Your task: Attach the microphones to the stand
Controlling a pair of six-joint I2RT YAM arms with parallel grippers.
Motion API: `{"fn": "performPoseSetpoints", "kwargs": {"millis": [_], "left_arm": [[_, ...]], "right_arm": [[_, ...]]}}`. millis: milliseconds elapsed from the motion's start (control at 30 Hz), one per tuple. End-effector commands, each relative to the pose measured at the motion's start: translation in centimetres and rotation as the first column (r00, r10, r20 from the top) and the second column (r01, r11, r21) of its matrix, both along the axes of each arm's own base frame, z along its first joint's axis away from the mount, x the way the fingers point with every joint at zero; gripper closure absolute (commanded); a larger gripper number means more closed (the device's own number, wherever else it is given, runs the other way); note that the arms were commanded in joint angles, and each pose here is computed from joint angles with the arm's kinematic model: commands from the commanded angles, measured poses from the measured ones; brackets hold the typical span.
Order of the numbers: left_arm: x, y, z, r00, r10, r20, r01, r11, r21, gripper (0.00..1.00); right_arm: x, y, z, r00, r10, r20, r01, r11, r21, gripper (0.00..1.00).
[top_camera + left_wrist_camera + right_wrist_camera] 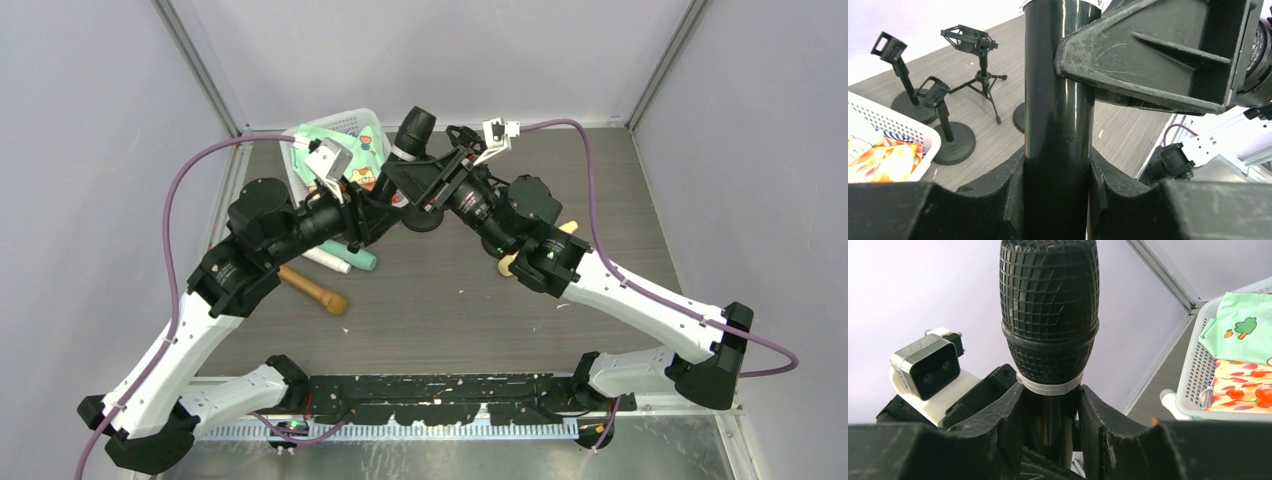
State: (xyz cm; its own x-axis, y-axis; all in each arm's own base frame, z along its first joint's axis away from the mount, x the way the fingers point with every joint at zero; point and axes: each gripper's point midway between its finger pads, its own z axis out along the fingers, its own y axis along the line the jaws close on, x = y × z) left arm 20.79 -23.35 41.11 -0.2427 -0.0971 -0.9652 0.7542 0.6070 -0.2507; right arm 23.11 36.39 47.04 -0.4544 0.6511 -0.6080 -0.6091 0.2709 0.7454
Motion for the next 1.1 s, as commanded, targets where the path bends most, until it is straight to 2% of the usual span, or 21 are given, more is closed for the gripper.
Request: {"fn": "performPoseSetpoints", "kwargs": {"millis": [0, 67, 167, 400, 633, 900, 1000, 1067], "left_arm": [[0.7, 0.2, 1.7, 0.998, 0.031, 0.046, -0.03, 0.999, -0.035, 0.96], [0.7, 0.2, 1.6, 0.999, 0.031, 0.043, -0.03, 0.999, -0.034, 1.0], [0.5, 0.1, 1.5, 0.999, 0.015, 0.042, -0.014, 0.999, -0.031, 1.0], [-0.2, -0.6, 1.4, 0.998, -0.043, 0.048, 0.045, 0.998, -0.038, 1.0], [-0.6, -1.0, 1.3, 0.996, -0.077, 0.046, 0.079, 0.996, -0.039, 1.0], [-1.1, -1.6, 1.1, 0.992, -0.122, 0.037, 0.124, 0.992, -0.04, 1.0], [-1.0, -1.6, 1.1, 0.992, -0.119, 0.037, 0.12, 0.992, -0.041, 1.0], [-0.7, -1.6, 1.0, 0.994, -0.104, 0.032, 0.105, 0.994, -0.042, 0.97]], "right_arm": [[-1.1, -1.7, 4.9, 0.997, -0.019, 0.077, 0.011, 0.994, 0.107, 0.57], [-0.7, -2.0, 4.7, 0.996, -0.045, 0.072, 0.037, 0.994, 0.1, 0.46], [-0.4, -2.3, 4.7, 0.994, -0.07, 0.08, 0.064, 0.994, 0.084, 0.39], [0.4, -2.0, 4.1, 0.993, -0.095, 0.069, 0.092, 0.995, 0.038, 0.37], [0.7, -1.4, 3.9, 0.994, -0.086, 0.063, 0.085, 0.996, 0.025, 0.42], [1.1, -0.4, 3.4, 0.996, -0.063, 0.056, 0.063, 0.998, 0.003, 0.43], [1.2, -0.2, 3.2, 0.997, -0.058, 0.055, 0.058, 0.998, -0.001, 0.52], [1.3, -0.5, 3.2, 0.996, -0.068, 0.058, 0.068, 0.998, -0.003, 0.62]]}}
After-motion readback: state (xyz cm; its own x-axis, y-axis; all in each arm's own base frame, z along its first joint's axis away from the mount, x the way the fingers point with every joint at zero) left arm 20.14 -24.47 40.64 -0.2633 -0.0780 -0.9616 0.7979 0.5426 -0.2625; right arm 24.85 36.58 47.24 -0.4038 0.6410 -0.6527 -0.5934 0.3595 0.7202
